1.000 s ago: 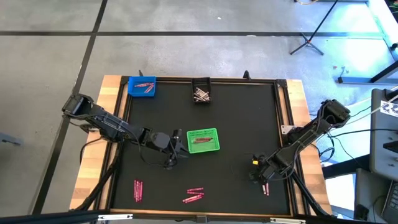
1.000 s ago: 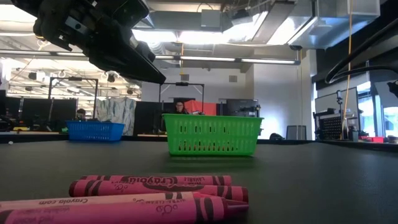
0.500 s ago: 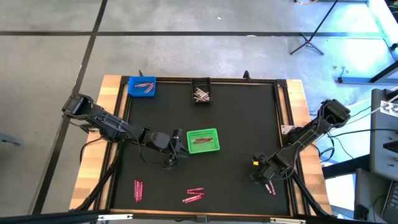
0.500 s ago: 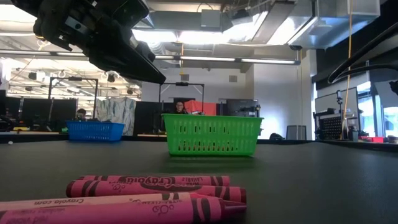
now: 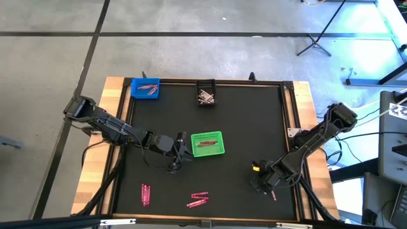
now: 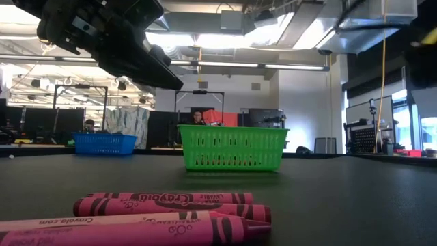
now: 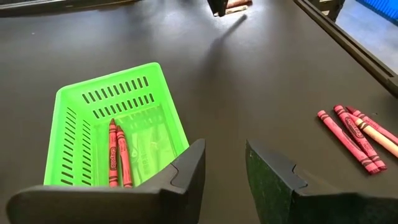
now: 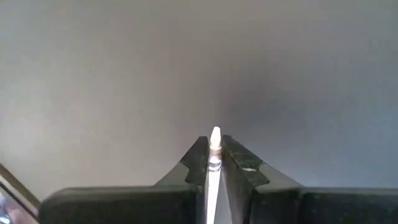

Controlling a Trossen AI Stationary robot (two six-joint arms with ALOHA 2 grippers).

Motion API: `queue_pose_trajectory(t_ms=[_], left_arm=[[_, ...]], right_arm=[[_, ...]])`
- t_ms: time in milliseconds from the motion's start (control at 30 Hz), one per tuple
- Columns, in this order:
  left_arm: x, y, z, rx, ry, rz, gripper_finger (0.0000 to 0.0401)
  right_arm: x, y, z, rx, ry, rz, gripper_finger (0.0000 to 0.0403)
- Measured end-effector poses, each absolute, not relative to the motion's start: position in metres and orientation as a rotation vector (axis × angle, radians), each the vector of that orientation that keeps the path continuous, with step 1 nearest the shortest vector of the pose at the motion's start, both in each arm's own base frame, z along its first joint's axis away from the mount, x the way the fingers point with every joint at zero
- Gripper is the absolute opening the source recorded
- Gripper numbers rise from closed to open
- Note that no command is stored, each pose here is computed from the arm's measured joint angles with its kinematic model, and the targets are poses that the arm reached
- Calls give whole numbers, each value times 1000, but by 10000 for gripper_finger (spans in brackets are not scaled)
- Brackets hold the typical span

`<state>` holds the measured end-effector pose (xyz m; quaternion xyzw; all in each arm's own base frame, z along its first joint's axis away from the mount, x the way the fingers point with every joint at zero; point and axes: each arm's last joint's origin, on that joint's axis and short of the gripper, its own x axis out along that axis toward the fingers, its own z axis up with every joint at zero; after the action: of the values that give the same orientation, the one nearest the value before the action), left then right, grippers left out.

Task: Sort crayons
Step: Put the white crayon into the black bin

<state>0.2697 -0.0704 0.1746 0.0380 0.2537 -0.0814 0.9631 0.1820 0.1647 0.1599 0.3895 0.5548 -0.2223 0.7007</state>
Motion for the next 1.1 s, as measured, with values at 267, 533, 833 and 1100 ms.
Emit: queue_pose_trajectory(t_ms=[267, 533, 833, 1100], left_arm=[[264, -69, 168, 95, 493, -170, 105], [249, -63, 152, 77, 406, -162, 105], [235, -50, 139, 70, 356, -81, 105], [230, -49, 135, 72, 347, -78, 105]], right_arm=[[204, 152, 173, 691, 1058, -464, 30], [236, 123, 190, 419, 858, -483, 30], [280, 69, 206, 180, 681, -444, 30], [307, 7, 224, 70, 485, -527, 30]])
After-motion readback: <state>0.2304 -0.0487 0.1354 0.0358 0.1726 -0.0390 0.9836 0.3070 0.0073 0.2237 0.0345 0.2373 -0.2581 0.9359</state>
